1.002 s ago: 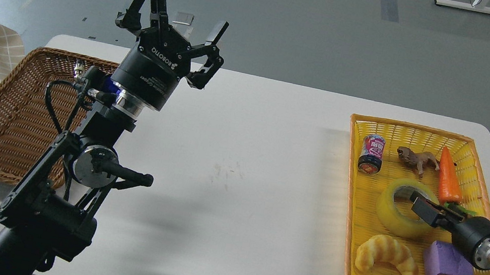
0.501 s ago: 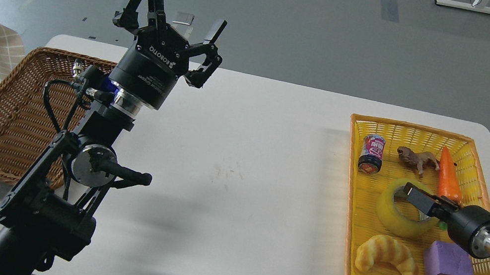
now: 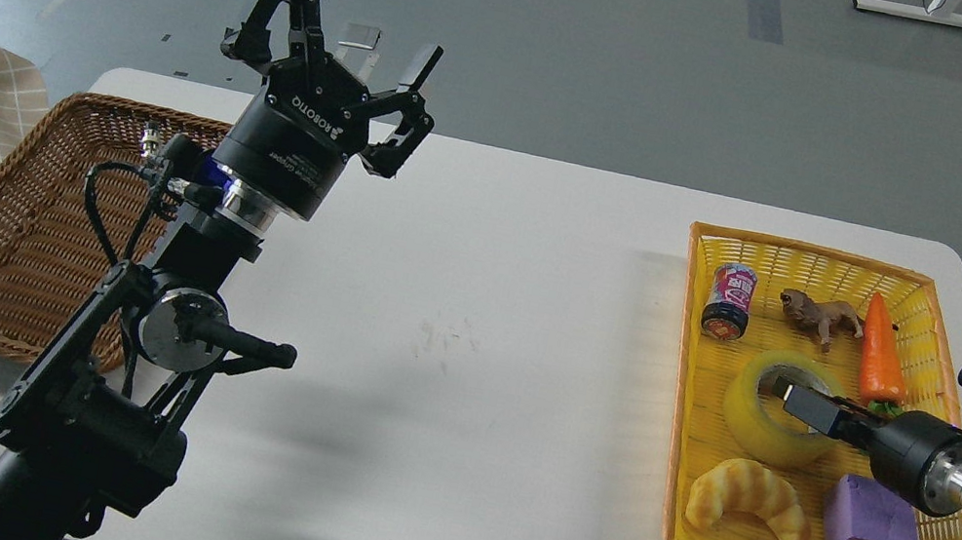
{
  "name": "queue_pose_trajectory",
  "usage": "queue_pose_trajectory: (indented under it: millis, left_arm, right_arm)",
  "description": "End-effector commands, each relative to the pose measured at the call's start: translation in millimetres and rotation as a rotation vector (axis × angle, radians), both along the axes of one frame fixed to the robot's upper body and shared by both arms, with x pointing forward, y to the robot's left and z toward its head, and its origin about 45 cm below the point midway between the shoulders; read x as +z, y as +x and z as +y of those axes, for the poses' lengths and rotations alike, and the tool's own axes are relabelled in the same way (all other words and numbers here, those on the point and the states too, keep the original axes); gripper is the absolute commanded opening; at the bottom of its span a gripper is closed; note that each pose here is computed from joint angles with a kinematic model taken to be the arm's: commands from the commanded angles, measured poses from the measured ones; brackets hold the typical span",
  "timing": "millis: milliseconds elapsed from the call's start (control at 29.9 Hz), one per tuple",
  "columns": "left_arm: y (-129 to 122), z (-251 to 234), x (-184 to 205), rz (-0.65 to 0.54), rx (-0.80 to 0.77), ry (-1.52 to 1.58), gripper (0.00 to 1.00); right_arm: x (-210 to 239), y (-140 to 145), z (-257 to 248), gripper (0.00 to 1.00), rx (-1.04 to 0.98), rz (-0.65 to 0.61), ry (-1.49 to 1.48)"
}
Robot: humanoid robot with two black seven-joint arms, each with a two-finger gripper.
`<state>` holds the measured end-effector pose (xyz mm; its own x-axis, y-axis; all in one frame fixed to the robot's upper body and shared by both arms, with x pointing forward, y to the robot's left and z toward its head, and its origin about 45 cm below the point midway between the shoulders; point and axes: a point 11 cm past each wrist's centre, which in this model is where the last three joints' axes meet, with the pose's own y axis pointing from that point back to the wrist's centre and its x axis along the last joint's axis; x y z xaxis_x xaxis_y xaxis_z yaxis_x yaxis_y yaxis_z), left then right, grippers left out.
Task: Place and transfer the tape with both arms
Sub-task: 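Insert the right gripper into the tape roll's hole and close it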
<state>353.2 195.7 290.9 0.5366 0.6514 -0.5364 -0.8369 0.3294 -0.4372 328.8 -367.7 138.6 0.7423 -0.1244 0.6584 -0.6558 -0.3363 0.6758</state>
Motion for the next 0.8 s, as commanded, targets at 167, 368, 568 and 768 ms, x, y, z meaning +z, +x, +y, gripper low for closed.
queue_pose_trajectory:
  millis: [167, 368, 568, 768]
  left_arm:
    - [-2.1, 0.3, -5.0, 0.012, 0.001, 0.003, 0.99]
    - [-2.5, -0.1, -5.7, 0.014, 0.000, 0.004, 0.99]
    - [-2.4, 0.4, -5.5, 0.014, 0.002, 0.003, 0.99]
    - [-3.7, 0.2, -8.6, 0.022, 0.000, 0.003, 0.99]
  right_arm:
    - [13.4, 5.3, -10.0, 0.95, 0.078, -0.019, -0.122]
    - [7.0, -0.2, -10.6, 0.62, 0.079, -0.002, -0.124]
    - [3.3, -3.8, -11.7, 0.49, 0.076, 0.009, -0.125]
    - [2.2, -4.4, -13.0, 0.38, 0.079, 0.010, -0.138]
